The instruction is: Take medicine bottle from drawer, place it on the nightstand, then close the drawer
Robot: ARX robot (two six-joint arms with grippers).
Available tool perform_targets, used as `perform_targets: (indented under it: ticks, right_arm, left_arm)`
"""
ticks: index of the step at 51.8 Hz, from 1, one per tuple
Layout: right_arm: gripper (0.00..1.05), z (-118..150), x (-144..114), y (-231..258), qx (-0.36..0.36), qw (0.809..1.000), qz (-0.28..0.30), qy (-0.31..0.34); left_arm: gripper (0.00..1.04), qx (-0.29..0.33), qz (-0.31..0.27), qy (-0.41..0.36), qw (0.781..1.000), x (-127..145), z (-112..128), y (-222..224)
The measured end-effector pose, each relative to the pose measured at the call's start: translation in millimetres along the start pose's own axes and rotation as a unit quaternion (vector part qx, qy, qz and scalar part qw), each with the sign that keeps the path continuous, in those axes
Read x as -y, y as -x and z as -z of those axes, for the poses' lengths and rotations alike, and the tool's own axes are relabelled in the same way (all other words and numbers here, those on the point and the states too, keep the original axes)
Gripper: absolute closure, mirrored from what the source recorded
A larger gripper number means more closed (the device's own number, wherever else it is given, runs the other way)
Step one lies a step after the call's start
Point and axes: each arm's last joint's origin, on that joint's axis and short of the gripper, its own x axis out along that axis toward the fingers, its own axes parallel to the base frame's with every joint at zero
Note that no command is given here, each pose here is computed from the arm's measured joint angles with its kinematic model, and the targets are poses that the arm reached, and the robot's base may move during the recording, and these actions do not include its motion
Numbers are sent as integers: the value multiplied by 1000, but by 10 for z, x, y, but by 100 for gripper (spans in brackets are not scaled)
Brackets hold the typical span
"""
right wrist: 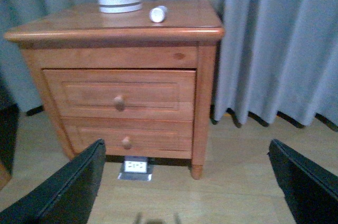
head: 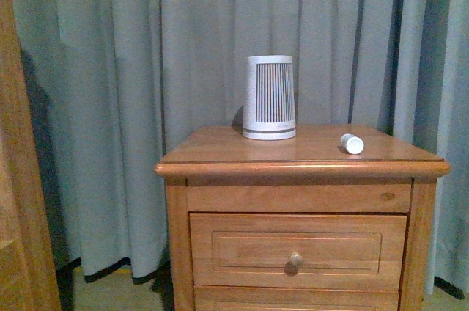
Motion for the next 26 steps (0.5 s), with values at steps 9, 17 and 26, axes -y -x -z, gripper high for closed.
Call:
perform_targets:
  ticks: [9,17,26]
  right_arm:
    - [47,38,37,4,4,1000,-12,9]
    - [73,86,41,1,3,1000,-12,11]
    - [102,184,45,3,5,1000,-11,12]
  left_arm:
    - [7,0,0,0,1000,0,0,0]
    - [7,0,0,0,1000,0,0,0]
    - [7,0,0,0,1000,0,0,0]
